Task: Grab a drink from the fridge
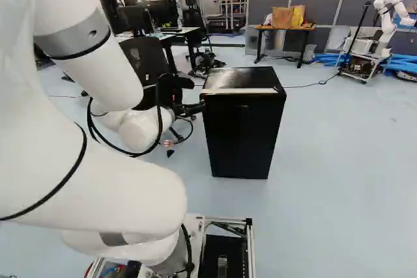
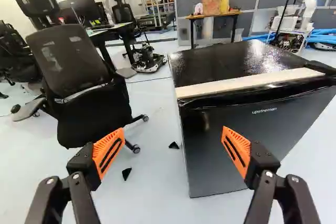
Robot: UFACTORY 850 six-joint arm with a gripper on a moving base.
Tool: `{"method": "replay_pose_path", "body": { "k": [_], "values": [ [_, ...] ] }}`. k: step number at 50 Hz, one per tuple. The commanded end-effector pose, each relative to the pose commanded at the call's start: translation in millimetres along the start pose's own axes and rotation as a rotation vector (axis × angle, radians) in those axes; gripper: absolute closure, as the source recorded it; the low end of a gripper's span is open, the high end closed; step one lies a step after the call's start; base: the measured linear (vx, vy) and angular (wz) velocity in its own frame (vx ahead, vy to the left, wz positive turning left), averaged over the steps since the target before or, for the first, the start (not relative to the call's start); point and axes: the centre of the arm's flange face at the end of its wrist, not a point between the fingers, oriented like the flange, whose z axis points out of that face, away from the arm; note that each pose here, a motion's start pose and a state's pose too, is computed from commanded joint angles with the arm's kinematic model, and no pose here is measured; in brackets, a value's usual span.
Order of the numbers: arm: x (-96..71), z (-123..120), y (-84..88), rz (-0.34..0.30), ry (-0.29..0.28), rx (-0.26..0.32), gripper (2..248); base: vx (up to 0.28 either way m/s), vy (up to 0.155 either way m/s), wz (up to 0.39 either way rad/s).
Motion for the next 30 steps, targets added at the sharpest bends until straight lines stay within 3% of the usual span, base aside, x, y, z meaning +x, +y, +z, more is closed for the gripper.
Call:
{"method": "replay_pose_path", "body": {
  "k": [30],
  "values": [
    [-8.3,19,-24.5,0.049,0.022,-0.074,3,0.000,0.000,0.000]
  ]
}}
